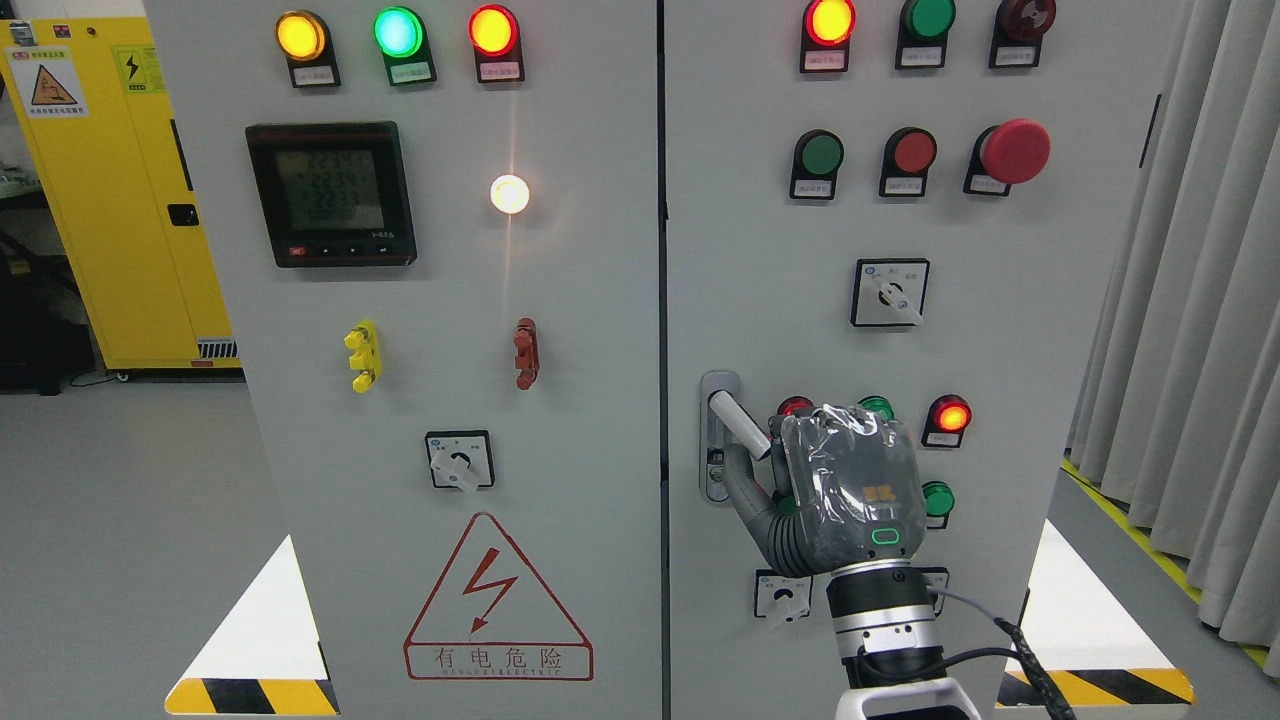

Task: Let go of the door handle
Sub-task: 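Keep turning the handle with the right hand until nearly horizontal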

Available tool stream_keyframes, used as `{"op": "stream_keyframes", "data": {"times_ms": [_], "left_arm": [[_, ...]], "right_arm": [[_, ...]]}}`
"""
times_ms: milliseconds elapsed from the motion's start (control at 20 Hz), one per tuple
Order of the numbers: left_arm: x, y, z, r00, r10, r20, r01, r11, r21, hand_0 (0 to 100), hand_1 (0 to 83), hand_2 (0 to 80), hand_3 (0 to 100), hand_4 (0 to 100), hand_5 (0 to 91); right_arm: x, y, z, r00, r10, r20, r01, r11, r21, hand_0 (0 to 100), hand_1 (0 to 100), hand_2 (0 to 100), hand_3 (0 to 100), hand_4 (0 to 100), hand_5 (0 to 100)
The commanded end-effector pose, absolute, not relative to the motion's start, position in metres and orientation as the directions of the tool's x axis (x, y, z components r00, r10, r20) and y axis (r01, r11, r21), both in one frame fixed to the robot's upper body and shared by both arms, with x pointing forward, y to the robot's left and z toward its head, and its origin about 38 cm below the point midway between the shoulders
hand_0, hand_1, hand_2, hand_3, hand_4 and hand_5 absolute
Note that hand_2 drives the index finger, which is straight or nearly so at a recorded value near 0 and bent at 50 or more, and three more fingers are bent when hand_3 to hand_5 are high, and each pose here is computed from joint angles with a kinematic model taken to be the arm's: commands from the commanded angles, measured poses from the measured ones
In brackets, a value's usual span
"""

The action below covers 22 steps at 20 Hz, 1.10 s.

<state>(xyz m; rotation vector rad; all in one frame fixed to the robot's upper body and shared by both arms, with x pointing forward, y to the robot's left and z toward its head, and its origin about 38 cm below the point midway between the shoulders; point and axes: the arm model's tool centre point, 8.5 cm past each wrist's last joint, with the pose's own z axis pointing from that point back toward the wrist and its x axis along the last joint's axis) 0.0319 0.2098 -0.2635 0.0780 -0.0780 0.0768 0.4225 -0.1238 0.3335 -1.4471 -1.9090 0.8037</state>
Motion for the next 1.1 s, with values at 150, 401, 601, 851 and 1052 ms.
{"op": "stream_keyframes", "data": {"times_ms": [150, 401, 601, 851, 1052], "left_arm": [[0.036, 0.209, -0.263, 0.993, 0.074, 0.093, -0.081, 0.994, 0.072, 12, 55.6, 0.0, 0, 0, 0.0], [0.036, 0.209, -0.263, 0.993, 0.074, 0.093, -0.081, 0.994, 0.072, 12, 55.6, 0.0, 0, 0, 0.0], [0.036, 0.209, -0.263, 0.993, 0.074, 0.093, -0.081, 0.994, 0.072, 12, 55.6, 0.0, 0, 0, 0.0], [0.036, 0.209, -0.263, 0.993, 0.074, 0.093, -0.081, 0.994, 0.072, 12, 55.6, 0.0, 0, 0, 0.0], [0.036, 0.209, -0.263, 0.993, 0.074, 0.093, -0.081, 0.994, 0.072, 12, 55.6, 0.0, 0, 0, 0.0]], "right_arm": [[0.423, -0.131, 0.333, -0.205, 0.975, 0.089, 0.605, 0.198, -0.771, 58, 57, 96, 100, 100, 100], [0.424, -0.133, 0.334, -0.203, 0.976, 0.083, 0.608, 0.192, -0.771, 55, 62, 96, 100, 100, 100], [0.424, -0.132, 0.335, -0.204, 0.975, 0.084, 0.608, 0.194, -0.77, 52, 63, 96, 100, 100, 100], [0.424, -0.134, 0.336, -0.2, 0.976, 0.084, 0.613, 0.192, -0.767, 50, 61, 96, 100, 100, 100], [0.424, -0.142, 0.339, -0.186, 0.979, 0.086, 0.622, 0.185, -0.761, 53, 59, 96, 100, 100, 100]]}}
